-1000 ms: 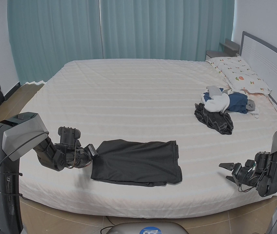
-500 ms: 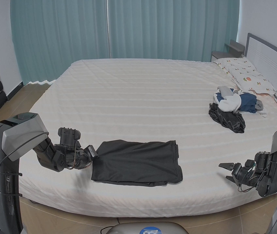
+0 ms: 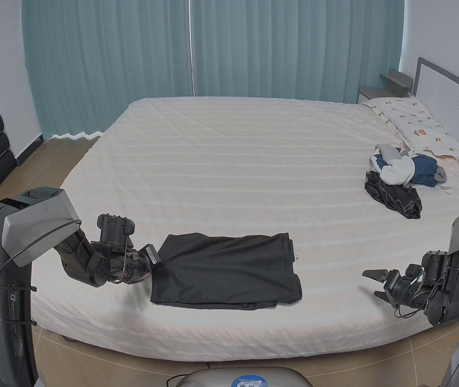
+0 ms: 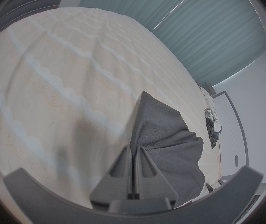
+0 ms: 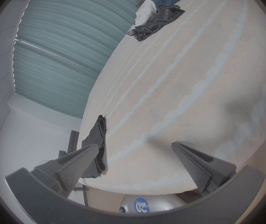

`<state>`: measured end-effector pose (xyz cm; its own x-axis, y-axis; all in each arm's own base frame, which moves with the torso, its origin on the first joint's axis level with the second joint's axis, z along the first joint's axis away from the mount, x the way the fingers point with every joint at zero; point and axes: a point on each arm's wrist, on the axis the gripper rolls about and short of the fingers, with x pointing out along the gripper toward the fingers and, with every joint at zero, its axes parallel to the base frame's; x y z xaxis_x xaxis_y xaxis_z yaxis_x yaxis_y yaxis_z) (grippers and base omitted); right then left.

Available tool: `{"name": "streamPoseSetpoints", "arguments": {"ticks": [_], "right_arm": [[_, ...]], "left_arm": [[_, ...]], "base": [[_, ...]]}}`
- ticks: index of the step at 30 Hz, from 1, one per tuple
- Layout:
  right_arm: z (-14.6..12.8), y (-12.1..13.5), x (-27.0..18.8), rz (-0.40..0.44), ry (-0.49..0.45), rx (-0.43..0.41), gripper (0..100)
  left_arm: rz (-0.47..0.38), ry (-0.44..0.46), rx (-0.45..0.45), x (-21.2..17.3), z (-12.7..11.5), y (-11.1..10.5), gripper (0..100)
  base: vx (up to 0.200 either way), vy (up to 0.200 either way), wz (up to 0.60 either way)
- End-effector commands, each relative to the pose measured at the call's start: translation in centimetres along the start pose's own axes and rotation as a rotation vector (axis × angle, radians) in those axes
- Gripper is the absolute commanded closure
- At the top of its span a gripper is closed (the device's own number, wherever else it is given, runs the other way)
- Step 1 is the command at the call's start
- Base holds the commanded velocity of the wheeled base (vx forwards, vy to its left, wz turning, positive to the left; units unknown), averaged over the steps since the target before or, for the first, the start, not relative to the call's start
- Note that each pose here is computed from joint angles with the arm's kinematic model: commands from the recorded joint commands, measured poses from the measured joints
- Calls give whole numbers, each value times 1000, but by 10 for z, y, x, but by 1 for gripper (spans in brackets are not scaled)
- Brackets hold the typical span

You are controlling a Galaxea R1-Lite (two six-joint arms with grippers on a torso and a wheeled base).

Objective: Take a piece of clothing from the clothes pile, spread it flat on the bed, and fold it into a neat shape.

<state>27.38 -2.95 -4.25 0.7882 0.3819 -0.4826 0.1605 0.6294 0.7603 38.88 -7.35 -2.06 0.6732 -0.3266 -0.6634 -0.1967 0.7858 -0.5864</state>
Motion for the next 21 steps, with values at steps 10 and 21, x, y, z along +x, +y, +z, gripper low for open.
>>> {"name": "streamPoseSetpoints", "arguments": {"ticks": [10, 21], "right_arm": [[1, 1, 0, 7, -7, -6, 0], [0, 1, 0, 6, -6, -5, 0]], "left_arm": [[0, -5, 2, -18, -2, -2, 0], [0, -66, -35, -33, 18, 6, 0]], "base": [[0, 0, 0], [0, 18, 0]]}}
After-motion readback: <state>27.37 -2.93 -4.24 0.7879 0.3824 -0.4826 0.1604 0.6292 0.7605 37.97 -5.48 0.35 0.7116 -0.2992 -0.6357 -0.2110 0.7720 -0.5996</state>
